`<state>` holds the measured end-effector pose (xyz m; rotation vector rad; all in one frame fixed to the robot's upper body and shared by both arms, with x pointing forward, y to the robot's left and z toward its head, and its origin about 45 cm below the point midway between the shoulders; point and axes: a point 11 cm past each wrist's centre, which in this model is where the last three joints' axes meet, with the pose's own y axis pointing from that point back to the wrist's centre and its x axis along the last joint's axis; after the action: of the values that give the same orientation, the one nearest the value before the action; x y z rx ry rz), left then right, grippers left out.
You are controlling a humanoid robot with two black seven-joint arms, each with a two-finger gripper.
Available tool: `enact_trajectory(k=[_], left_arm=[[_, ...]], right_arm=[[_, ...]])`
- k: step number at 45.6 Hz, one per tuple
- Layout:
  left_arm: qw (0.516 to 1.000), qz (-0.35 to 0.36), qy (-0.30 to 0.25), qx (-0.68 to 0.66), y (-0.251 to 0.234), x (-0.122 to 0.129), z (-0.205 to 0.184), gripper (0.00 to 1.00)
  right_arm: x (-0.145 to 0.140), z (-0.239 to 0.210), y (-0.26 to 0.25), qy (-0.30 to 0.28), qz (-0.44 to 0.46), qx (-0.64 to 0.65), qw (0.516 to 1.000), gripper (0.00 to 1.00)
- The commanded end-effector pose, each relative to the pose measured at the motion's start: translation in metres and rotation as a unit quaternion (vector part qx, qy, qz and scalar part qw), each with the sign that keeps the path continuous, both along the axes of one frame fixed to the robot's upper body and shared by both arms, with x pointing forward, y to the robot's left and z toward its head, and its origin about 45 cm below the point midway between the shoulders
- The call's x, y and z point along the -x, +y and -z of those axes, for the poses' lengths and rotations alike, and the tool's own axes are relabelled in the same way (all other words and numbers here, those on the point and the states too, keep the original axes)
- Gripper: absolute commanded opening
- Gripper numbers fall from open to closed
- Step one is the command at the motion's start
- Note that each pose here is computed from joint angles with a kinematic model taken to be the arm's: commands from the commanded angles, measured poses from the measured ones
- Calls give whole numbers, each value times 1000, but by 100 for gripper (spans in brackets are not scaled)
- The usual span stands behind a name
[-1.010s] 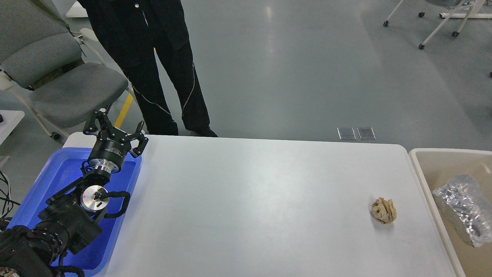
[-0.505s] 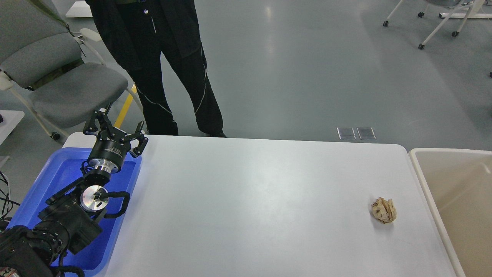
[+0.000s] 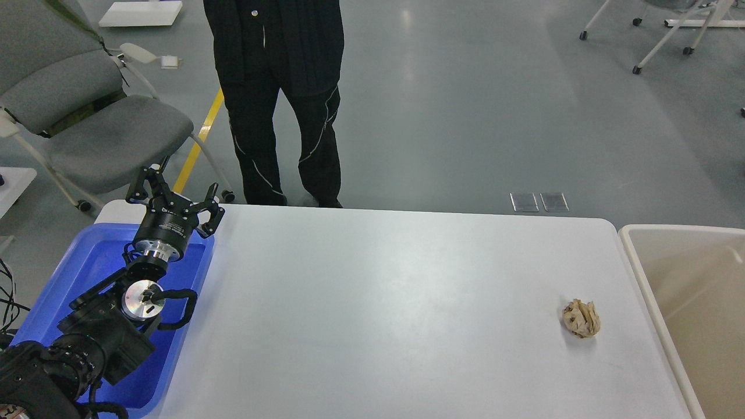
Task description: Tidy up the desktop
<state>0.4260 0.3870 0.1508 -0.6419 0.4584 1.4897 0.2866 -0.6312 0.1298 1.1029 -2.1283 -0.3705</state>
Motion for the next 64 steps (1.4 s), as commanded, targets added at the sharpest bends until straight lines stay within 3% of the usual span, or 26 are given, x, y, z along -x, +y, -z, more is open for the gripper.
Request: enact_trajectory(k=[1,9,19,28,46,64], left_arm=[[1000,1,0,0,0,0,0,100],[1000,0,0,0,0,0,0,100],[1000,1,0,0,0,0,0,100],[1000,1,0,0,0,0,0,100],[1000,1,0,0,0,0,0,100],[1000,1,0,0,0,0,0,100]], right_arm=[[-46,-54,8,-148,-17,-102,984,100],[-85,-92,62,-229,-91,-192,950,100],[-108,-115,135,-269,-166,-214,924,100],[-111,-127,204,-329,-212,-219,894,100],[-104,-78,291,-399,-240,-158,871,100],[-111,-55,300,-396,-209,-177,877,100]])
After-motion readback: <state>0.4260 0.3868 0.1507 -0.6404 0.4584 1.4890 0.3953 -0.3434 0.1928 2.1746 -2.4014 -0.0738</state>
